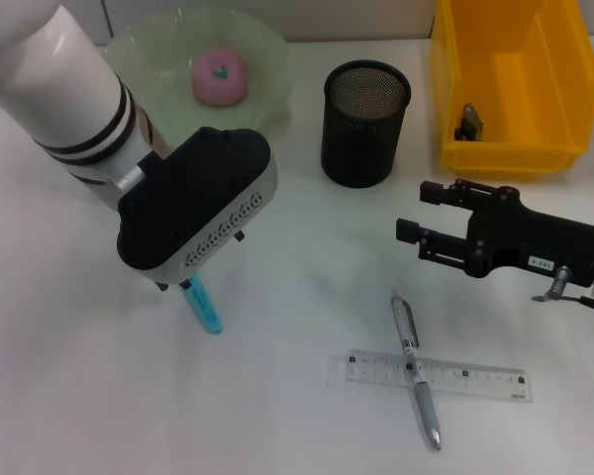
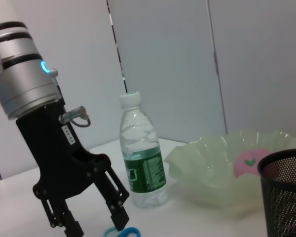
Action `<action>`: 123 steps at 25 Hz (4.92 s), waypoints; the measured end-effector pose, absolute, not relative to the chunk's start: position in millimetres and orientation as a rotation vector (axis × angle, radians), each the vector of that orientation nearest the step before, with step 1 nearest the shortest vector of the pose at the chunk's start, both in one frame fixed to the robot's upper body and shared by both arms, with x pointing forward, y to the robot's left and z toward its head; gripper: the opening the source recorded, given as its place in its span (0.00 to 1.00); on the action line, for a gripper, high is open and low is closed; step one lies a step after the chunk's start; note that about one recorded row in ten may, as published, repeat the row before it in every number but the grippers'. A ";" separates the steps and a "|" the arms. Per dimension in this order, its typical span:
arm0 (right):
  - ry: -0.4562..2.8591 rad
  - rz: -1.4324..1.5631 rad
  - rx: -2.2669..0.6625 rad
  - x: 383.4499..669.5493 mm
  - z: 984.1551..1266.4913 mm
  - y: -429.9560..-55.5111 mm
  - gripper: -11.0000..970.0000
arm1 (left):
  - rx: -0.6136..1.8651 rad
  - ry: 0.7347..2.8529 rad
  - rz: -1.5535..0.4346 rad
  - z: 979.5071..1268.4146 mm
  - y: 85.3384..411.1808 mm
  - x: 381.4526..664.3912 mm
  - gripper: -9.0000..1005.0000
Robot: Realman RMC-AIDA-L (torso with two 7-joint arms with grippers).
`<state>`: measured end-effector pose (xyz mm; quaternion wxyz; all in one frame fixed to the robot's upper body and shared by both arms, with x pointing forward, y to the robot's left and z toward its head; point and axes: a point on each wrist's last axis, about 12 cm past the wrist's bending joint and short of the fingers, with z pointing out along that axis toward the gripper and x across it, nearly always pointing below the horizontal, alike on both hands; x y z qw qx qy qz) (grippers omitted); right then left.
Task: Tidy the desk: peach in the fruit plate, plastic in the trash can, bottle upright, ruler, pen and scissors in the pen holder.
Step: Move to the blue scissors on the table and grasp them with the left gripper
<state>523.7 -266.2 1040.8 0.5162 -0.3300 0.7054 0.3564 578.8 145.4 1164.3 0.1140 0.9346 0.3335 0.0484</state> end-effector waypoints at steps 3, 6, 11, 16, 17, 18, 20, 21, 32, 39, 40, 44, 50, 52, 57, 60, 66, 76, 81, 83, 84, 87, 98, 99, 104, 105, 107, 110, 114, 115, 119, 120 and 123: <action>1.696 0.859 -0.787 523.7 1040.9 -266.4 0.69 | 2.747 0.971 0.151 1164.8 144.6 579.1 0.79; 1.698 0.868 -0.780 524.0 1041.8 -266.7 0.69 | 2.761 0.965 0.167 1166.2 142.3 580.1 0.78; 1.695 0.872 -0.792 524.4 1043.4 -267.9 0.69 | 2.769 0.980 0.175 1168.7 137.4 583.4 0.78; 1.699 0.871 -0.800 523.6 1043.3 -269.9 0.69 | 2.784 1.016 0.186 1170.8 132.6 586.2 0.78; 1.699 0.871 -0.800 523.6 1043.3 -269.9 0.69 | 2.784 1.016 0.186 1170.8 132.6 586.2 0.78; 1.701 0.870 -0.799 523.3 1043.2 -270.4 0.69 | 2.787 1.025 0.186 1170.9 132.2 586.6 0.78; 1.704 0.872 -0.796 522.8 1042.9 -270.8 0.69 | 2.802 1.027 0.199 1171.1 131.5 587.1 0.78; 1.704 0.872 -0.796 522.8 1042.9 -270.8 0.69 | 2.802 1.027 0.199 1171.1 131.5 587.1 0.78; 1.725 0.894 -0.801 519.5 1040.3 -270.4 0.69 | 2.890 1.009 0.206 1163.4 126.1 586.2 0.78; 1.738 0.919 -0.835 515.7 1037.2 -265.8 0.69 | 2.896 1.022 0.225 1163.9 124.2 588.1 0.78; 1.738 0.917 -0.837 515.4 1036.8 -265.5 0.69 | 2.897 1.024 0.225 1163.6 124.3 588.2 0.78; 1.740 0.919 -0.848 514.6 1036.0 -264.8 0.69 | 2.909 1.024 0.223 1161.1 124.2 587.6 0.77; 1.746 0.940 -0.893 511.7 1033.4 -259.6 0.69 | 2.922 1.040 0.207 1156.9 125.4 587.3 0.77; 1.747 0.941 -0.892 511.4 1033.3 -259.7 0.69 | 2.927 1.040 0.202 1155.9 125.2 587.0 0.77; 1.754 0.949 -0.900 510.2 1032.3 -258.5 0.69 | 2.941 1.042 0.203 1153.7 123.8 587.4 0.77; 1.768 0.946 -0.904 510.8 1030.9 -257.9 0.69 | 2.950 1.041 0.215 1153.0 121.1 586.9 0.77; 1.797 0.912 -0.926 514.6 1028.1 -257.4 0.69 | 2.958 1.045 0.206 1149.7 119.3 589.2 0.77; 1.790 0.906 -0.926 518.4 1030.3 -256.0 0.69 | 2.949 1.011 0.141 1144.7 116.7 591.1 0.77; 1.790 0.904 -0.918 518.6 1030.5 -256.7 0.69 | 2.944 1.013 0.119 1143.0 118.4 591.8 0.77; 1.790 0.904 -0.918 518.8 1030.5 -256.7 0.69 | 2.946 1.012 0.118 1142.3 118.8 592.1 0.76; 1.790 0.904 -0.917 518.8 1030.6 -256.6 0.69 | 2.946 1.012 0.118 1142.3 118.8 592.1 0.76; 1.789 0.905 -0.917 518.8 1030.7 -256.6 0.69 | 2.947 1.010 0.118 1141.0 119.4 592.6 0.76; 1.791 0.917 -0.911 518.7 1031.2 -256.1 0.69 | 2.964 0.983 0.112 1135.1 120.9 594.0 0.67; 1.791 0.917 -0.911 518.7 1031.3 -256.1 0.69 | 2.963 0.984 0.109 1134.9 120.8 594.0 0.65; 1.791 0.918 -0.910 518.6 1031.3 -256.0 0.69 | 2.958 0.990 0.102 1134.3 121.0 594.1 0.52; 1.791 0.919 -0.910 518.6 1031.3 -256.0 0.69 | 2.957 0.993 0.102 1133.8 121.2 594.4 0.50; 1.791 0.919 -0.910 518.6 1031.3 -256.0 0.69 | 2.955 0.994 0.104 1133.7 121.2 594.6 0.45; 1.791 0.920 -0.910 518.5 1031.4 -256.0 0.69 | 2.951 0.999 0.105 1133.5 121.2 594.9 0.42; 1.792 0.920 -0.909 518.1 1031.1 -256.3 0.69 | 2.955 1.008 0.097 1131.6 122.8 594.8 0.42; 1.794 0.922 -0.906 518.0 1031.1 -256.2 0.69 | 2.957 1.009 0.094 1131.1 123.2 594.8 0.42; 1.798 0.928 -0.904 518.1 1031.1 -255.9 0.69 | 2.957 1.012 0.091 1130.5 123.7 594.9 0.42; 1.798 0.928 -0.904 518.1 1031.1 -255.9 0.69 | 2.958 1.013 0.090 1130.3 123.8 594.8 0.42; 1.798 0.929 -0.905 518.2 1031.1 -255.8 0.69 | 2.961 1.007 0.087 1129.7 124.1 594.7 0.41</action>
